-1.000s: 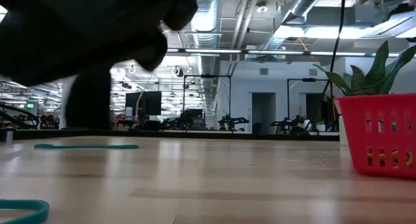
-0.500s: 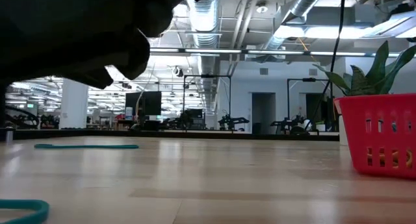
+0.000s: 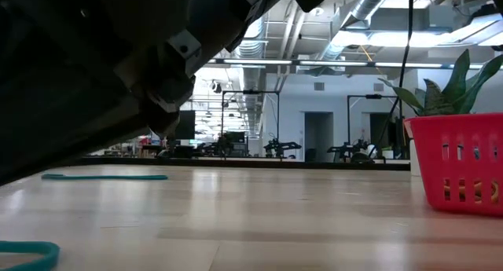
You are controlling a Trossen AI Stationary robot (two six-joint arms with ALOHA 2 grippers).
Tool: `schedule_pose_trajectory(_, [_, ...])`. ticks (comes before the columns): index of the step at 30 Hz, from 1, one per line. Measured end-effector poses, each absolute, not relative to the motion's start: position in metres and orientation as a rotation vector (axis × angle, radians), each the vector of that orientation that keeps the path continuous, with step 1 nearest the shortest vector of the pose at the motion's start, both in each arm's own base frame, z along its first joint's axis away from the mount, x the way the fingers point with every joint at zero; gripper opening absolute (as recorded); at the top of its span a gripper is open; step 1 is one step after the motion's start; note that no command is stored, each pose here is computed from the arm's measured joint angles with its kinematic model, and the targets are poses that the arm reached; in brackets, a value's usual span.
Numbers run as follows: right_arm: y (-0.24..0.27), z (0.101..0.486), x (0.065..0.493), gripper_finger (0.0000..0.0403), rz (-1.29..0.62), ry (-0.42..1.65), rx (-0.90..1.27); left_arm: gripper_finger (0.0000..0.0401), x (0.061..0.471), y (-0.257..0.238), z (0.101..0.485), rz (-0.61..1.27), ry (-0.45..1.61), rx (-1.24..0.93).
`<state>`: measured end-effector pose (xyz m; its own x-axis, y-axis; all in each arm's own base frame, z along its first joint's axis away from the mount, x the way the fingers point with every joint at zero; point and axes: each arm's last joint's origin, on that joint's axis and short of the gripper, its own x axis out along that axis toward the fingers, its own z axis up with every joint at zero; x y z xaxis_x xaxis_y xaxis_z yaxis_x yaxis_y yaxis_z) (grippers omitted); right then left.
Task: Pick and place items into bin
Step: Put the blue rubber band into the red bin
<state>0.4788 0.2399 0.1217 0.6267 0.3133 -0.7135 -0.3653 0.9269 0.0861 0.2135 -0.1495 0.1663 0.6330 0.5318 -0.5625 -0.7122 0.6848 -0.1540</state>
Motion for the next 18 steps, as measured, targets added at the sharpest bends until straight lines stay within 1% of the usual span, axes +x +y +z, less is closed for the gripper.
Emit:
schedule_pose_trajectory(3, [0.245,0.122,0.477,0.0071,0.399,0.800,-0.072,0.0091,0.214,-0.150,0.167,0.728,0.505,-0.393])
schedule_pose_trajectory(7, [0.250,0.112,0.475,0.0071,0.391,0.808,-0.087,0.0091,0.214,-0.150,0.167,0.728,0.505,-0.393])
schedule_pose_trajectory(14, [0.244,0.112,0.477,0.0070,0.364,0.817,-0.093,0.0091,0.214,-0.150,0.167,0.728,0.505,-0.393])
schedule_pose_trajectory(18, [0.242,0.112,0.477,0.0061,0.331,0.816,-0.106,0.0091,0.214,-0.150,0.167,0.728,0.505,-0.393])
